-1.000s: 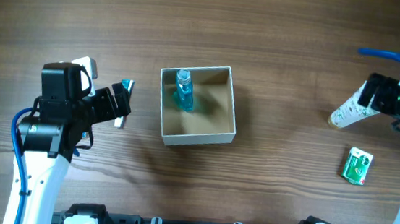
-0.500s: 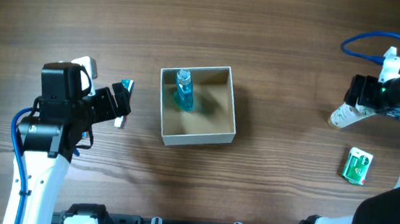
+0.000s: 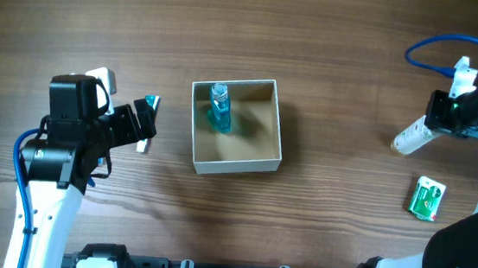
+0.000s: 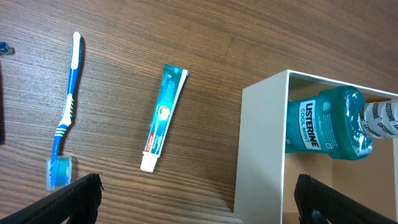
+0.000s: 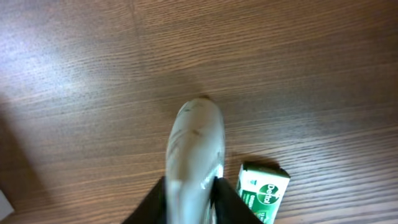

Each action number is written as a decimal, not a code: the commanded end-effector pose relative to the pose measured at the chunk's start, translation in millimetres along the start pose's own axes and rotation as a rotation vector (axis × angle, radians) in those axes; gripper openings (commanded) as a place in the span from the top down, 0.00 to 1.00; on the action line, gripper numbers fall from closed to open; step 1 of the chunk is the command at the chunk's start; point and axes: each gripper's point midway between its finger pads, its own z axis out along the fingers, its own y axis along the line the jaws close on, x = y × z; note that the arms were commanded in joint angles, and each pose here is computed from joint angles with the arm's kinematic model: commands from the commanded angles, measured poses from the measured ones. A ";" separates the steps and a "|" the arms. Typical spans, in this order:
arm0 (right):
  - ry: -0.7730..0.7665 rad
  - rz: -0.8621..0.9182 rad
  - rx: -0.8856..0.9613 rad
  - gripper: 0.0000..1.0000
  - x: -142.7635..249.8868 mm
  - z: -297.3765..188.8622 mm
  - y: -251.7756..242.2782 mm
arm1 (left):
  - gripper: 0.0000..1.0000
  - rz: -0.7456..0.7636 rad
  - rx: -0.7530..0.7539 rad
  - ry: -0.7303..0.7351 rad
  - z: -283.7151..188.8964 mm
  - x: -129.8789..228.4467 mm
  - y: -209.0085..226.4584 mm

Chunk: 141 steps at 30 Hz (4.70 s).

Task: Pack container
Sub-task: 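Grasp the white Pantene tube with the right gripper, then carry the Pantene tube into the box and stand it upright, then release the tube and move the right gripper to the Dettol soap, then grasp the green Dettol soap bar with the right gripper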

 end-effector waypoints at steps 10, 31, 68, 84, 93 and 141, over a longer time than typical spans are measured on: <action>-0.014 0.048 -0.012 0.96 -4.1 2.7 0.9 | 0.00 0.001 0.044 -0.004 -3.4 -3.5 -10.0; -0.414 -0.179 -0.343 0.96 18.8 -193.5 191.2 | 0.00 0.001 0.044 -0.003 -3.4 -3.4 -9.9; -0.145 -0.387 -0.195 0.76 8.5 -24.5 343.8 | 0.00 0.001 0.044 -0.003 -3.4 -3.4 -9.9; -0.230 -0.462 -0.239 0.41 7.9 -63.7 342.1 | 0.00 0.001 0.044 -0.004 -3.4 -3.5 -10.0; -0.502 -0.372 -0.344 0.00 0.8 -180.1 299.1 | 0.00 0.001 0.044 -0.004 -3.4 -3.6 -10.0; 0.053 0.640 0.194 0.00 139.5 88.7 -74.8 | 0.00 0.001 0.044 -0.004 -3.4 -3.6 -10.0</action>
